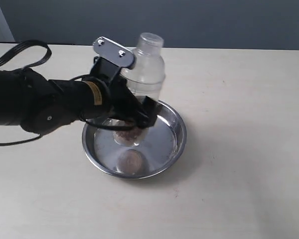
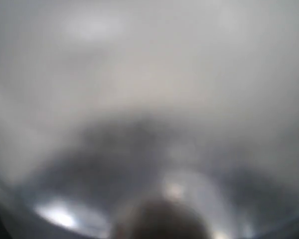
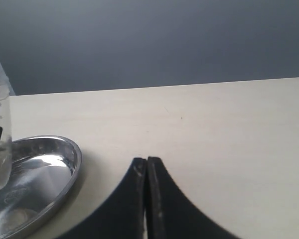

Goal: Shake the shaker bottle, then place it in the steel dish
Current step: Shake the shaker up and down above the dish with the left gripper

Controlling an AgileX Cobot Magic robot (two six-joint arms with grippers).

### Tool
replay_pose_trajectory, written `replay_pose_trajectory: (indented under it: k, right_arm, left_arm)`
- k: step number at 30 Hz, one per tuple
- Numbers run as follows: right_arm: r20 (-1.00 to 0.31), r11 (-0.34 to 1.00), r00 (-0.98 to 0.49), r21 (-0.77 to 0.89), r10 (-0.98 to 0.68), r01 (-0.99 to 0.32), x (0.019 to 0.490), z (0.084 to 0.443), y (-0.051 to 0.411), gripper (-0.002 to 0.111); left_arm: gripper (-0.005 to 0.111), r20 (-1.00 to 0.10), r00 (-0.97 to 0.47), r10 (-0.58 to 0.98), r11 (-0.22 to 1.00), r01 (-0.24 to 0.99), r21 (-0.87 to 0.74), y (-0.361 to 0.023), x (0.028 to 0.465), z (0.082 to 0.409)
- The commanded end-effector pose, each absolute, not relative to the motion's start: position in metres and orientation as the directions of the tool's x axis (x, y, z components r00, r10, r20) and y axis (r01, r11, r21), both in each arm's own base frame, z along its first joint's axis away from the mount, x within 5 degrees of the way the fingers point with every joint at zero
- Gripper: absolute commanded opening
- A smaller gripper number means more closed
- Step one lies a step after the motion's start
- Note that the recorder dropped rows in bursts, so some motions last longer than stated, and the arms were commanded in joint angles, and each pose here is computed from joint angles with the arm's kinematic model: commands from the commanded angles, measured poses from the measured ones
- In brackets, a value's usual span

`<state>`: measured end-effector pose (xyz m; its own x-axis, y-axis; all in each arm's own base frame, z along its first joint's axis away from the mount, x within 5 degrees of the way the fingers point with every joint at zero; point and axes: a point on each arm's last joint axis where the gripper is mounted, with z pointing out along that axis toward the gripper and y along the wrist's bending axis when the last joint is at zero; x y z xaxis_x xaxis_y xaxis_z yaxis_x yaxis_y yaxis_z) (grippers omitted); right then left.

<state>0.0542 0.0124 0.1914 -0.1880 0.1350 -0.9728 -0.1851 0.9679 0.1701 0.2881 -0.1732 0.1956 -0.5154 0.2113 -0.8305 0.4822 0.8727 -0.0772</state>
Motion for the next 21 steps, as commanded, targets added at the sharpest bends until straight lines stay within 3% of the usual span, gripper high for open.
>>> replay_pose_trajectory:
  k: [1, 3, 4, 7, 12, 13, 15, 17, 21]
  right_arm:
    - [-0.976, 0.968, -0.17, 0.17, 0.139, -0.183, 0.054, 0.193, 0.012, -0.001]
    - [-0.975, 0.968, -0.172, 0.17, 0.139, -0.183, 0.054, 0.192, 0.012, -0.001]
    - [-0.975, 0.968, -0.172, 0.17, 0.139, -0.183, 0.054, 0.192, 0.012, -0.001]
    - [-0.974, 0.968, -0.173, 0.174, 0.143, -0.183, 0.054, 0.192, 0.012, -0.001]
    - [-0.974, 0.968, -0.173, 0.174, 0.143, -0.183, 0.054, 0.192, 0.012, -0.001]
    - [-0.974, 0.968, -0.173, 0.174, 0.143, -0.183, 0.054, 0.192, 0.012, -0.001]
    - [-0.974, 0.968, -0.173, 0.174, 0.143, -0.183, 0.054, 0.192, 0.012, -0.001]
    - [-0.974, 0.968, -0.173, 0.174, 0.143, -0.183, 0.054, 0.192, 0.012, -0.001]
    - [-0.974, 0.968, -0.175, 0.174, 0.142, -0.183, 0.054, 0.192, 0.012, -0.001]
  left_arm:
    - [0.0, -0.885, -0.447, 0.131, 0.882, 0.461, -0.102, -0.167, 0.296, 0.221]
    - [0.0, -0.949, -0.309, 0.069, 0.869, 0.486, -0.095, -0.163, 0.286, 0.27]
    - [0.0, -0.95, -0.309, 0.036, 0.872, 0.474, -0.121, -0.161, 0.283, 0.27]
    - [0.0, -0.861, -0.496, 0.113, 0.894, 0.429, -0.129, -0.157, 0.283, 0.201]
    - [0.0, -0.97, -0.239, 0.039, 0.865, 0.495, -0.087, -0.155, 0.276, 0.283]
    - [0.0, -0.965, -0.262, 0.017, 0.87, 0.479, -0.115, -0.153, 0.274, 0.279]
    - [0.0, -0.897, -0.436, 0.072, 0.888, 0.438, -0.141, -0.153, 0.274, 0.22]
    - [0.0, -0.869, -0.49, 0.067, 0.898, 0.409, -0.161, -0.153, 0.276, 0.204]
    - [0.0, -0.974, -0.227, 0.007, 0.86, 0.498, -0.11, -0.154, 0.267, 0.28]
